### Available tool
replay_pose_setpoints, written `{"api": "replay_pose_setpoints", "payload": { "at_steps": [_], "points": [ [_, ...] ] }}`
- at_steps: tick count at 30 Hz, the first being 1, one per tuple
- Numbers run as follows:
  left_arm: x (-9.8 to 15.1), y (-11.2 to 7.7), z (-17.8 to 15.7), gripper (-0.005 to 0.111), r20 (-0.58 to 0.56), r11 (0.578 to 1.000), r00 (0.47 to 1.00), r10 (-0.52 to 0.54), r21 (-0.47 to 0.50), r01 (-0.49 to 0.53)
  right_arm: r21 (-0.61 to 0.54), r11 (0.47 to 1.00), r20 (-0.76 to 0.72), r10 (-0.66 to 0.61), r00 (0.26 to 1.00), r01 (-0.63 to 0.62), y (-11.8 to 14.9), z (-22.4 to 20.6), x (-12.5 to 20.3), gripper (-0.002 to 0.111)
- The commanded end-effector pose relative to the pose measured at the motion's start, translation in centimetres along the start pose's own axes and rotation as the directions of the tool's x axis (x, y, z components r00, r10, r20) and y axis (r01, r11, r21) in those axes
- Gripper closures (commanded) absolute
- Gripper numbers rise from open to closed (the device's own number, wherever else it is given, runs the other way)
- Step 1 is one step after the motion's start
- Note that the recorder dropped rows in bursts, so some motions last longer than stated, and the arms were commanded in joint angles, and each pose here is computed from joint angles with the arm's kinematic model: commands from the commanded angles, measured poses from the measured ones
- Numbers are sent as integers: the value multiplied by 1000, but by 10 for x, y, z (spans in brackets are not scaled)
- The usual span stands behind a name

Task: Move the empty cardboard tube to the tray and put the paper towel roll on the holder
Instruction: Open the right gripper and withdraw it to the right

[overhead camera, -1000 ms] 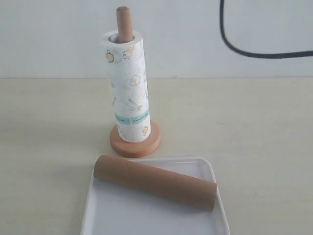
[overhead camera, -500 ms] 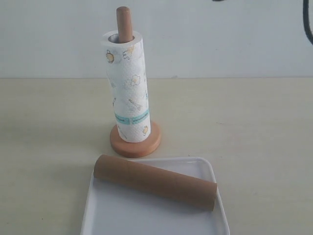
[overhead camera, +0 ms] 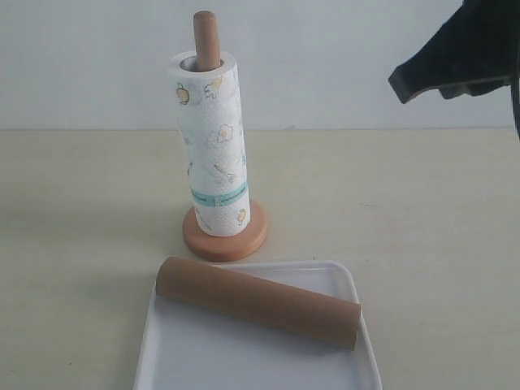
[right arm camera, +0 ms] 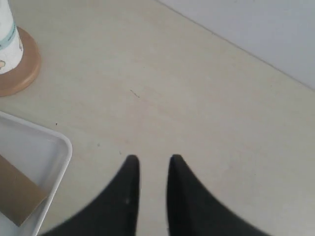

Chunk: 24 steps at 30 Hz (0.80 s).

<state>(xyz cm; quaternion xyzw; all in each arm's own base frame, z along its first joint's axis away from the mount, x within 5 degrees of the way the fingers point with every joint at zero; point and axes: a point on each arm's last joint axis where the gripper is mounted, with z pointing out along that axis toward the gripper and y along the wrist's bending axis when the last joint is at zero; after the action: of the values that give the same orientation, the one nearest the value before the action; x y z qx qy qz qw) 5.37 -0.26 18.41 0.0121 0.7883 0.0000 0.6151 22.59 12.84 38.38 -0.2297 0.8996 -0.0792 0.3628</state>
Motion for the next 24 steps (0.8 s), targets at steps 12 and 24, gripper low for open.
{"api": "replay_pose_setpoints", "payload": {
  "at_steps": [12, 24],
  "points": [
    [1, 0, 0, 103, 0, 1000, 1000, 7, -4, -7, -6, 1000, -23, 30, 999, -30, 1, -1, 2, 107],
    [1, 0, 0, 103, 0, 1000, 1000, 7, -4, -7, 5, 980, -28, 197, 980, -197, 1, 2, 1, 107]
  ]
}}
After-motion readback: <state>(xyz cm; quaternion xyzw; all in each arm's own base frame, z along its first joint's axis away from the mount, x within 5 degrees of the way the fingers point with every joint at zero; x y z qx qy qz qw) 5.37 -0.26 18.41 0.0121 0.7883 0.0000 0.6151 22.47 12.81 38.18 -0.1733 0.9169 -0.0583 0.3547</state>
